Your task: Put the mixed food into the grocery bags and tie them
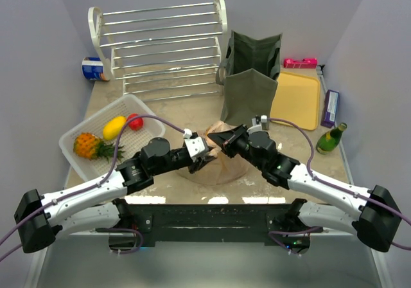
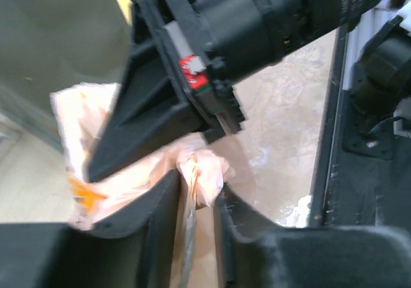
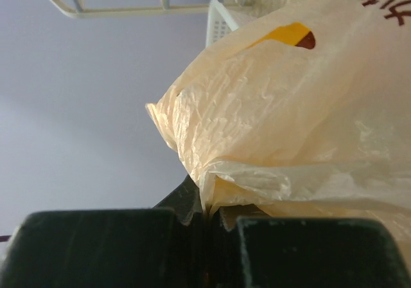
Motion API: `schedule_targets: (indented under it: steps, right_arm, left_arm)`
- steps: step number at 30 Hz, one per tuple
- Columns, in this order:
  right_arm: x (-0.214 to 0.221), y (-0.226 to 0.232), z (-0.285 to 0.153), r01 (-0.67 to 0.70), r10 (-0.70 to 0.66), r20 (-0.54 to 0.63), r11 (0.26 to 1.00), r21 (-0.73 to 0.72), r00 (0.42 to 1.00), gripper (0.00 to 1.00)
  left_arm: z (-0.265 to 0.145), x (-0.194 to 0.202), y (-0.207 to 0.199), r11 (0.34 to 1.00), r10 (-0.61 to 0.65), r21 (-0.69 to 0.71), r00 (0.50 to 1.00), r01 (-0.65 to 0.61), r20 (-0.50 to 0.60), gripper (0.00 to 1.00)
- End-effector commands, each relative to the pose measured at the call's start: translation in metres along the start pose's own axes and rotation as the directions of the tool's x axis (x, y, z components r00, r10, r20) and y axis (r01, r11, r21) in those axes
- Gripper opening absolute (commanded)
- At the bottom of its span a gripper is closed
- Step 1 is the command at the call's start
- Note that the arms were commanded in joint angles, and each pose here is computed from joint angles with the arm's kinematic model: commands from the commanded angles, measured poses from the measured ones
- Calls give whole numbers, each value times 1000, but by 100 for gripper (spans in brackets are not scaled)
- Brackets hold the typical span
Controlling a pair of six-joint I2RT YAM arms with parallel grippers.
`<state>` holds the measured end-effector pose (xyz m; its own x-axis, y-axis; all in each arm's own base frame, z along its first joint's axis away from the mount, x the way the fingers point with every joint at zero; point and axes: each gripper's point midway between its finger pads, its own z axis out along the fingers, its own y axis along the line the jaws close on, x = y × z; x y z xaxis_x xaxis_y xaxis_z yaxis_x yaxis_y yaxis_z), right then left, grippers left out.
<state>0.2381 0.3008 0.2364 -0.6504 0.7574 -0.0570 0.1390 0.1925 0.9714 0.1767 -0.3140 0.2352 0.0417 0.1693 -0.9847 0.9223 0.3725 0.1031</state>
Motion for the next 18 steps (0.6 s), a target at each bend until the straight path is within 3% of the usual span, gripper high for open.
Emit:
schedule_targets:
  steps: [1, 2, 5, 9, 11, 14, 18]
  right_arm:
    - [-20, 50, -5, 64, -42, 111, 978, -198, 993, 0]
    - [-21, 53, -4, 83, -57, 123, 973, -215, 991, 0]
    - [-21, 48, 2, 178, -152, 141, 964, -196, 978, 0]
    - [-17, 48, 5, 246, -220, 136, 946, -211, 966, 0]
    - [-16, 51, 4, 260, -234, 137, 940, -222, 962, 0]
    - [-16, 51, 1, 282, -254, 142, 931, -232, 957, 0]
    - [-16, 51, -6, 304, -274, 147, 919, -252, 951, 0]
  left_arm:
    - [-2, -27, -8, 995, -103, 10, 993, 103, 50, 50]
    - [-5, -31, -3, 993, -112, -20, 992, 114, 61, 63]
    - [-24, -52, 16, 977, -150, -130, 979, 167, 136, 82]
    - [-53, -70, 29, 953, -168, -210, 959, 217, 228, 91]
    - [-57, -62, 34, 946, -168, -239, 963, 217, 212, 93]
    - [-56, -37, 49, 908, -217, -326, 962, 261, 165, 88]
    - [-58, -28, 70, 843, -258, -413, 933, 344, 250, 84]
